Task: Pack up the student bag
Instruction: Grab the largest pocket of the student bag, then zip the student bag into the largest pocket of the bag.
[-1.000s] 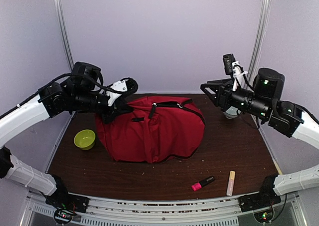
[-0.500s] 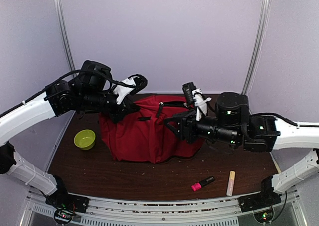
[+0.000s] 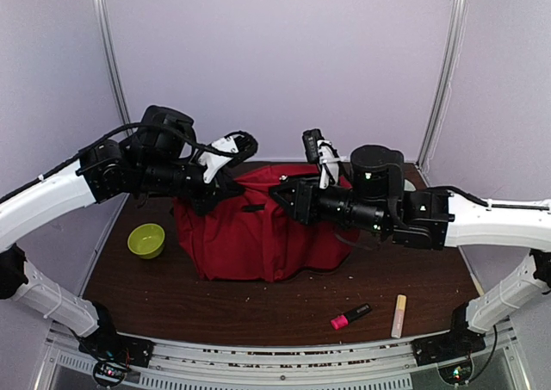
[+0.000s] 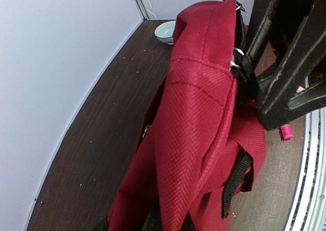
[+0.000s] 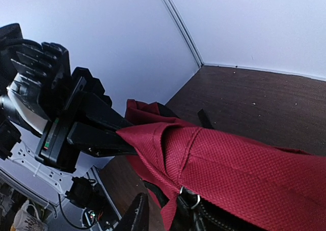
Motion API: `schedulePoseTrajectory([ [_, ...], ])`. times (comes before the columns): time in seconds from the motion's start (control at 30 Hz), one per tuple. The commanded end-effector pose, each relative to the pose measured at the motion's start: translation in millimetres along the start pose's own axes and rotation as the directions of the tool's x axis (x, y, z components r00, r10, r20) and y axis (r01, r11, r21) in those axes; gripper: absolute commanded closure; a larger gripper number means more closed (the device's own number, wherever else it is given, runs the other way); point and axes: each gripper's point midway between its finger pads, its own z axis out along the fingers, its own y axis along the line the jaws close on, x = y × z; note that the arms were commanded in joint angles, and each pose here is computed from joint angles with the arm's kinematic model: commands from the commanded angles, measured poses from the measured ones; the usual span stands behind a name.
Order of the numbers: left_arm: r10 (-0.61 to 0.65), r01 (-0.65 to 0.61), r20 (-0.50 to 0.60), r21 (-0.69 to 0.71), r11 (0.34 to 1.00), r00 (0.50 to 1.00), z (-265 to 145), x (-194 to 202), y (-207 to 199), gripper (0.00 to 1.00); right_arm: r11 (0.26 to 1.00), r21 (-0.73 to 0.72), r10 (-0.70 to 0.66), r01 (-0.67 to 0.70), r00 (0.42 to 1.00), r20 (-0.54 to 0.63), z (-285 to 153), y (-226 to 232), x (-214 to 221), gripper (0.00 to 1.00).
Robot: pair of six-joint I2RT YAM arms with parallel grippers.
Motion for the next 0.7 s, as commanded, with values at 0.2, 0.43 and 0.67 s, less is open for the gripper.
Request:
schedulePoseTrajectory([
  [0.2, 0.036, -0.024, 0.253, -0.052, 0.998, 0.967, -35, -62, 7, 1.0, 0.997, -0.041, 0.071, -0.068, 0.994, 0.082, -21, -12, -32, 1.0],
  [0.43, 0.061, -0.037, 0.194, -0.126, 0.991, 0.979, -41, -44, 17, 1.0, 0.994, -0.03, 0.108, -0.107, 0.994, 0.028, -64, -51, -29, 1.0],
  [0.67, 0.068, -0.043, 0.151, -0.162, 0.986, 0.986, -43, -35, 22, 1.0, 0.987, 0.095, 0.125, -0.128, 0.992, 0.036, -101, -111, -28, 1.0],
])
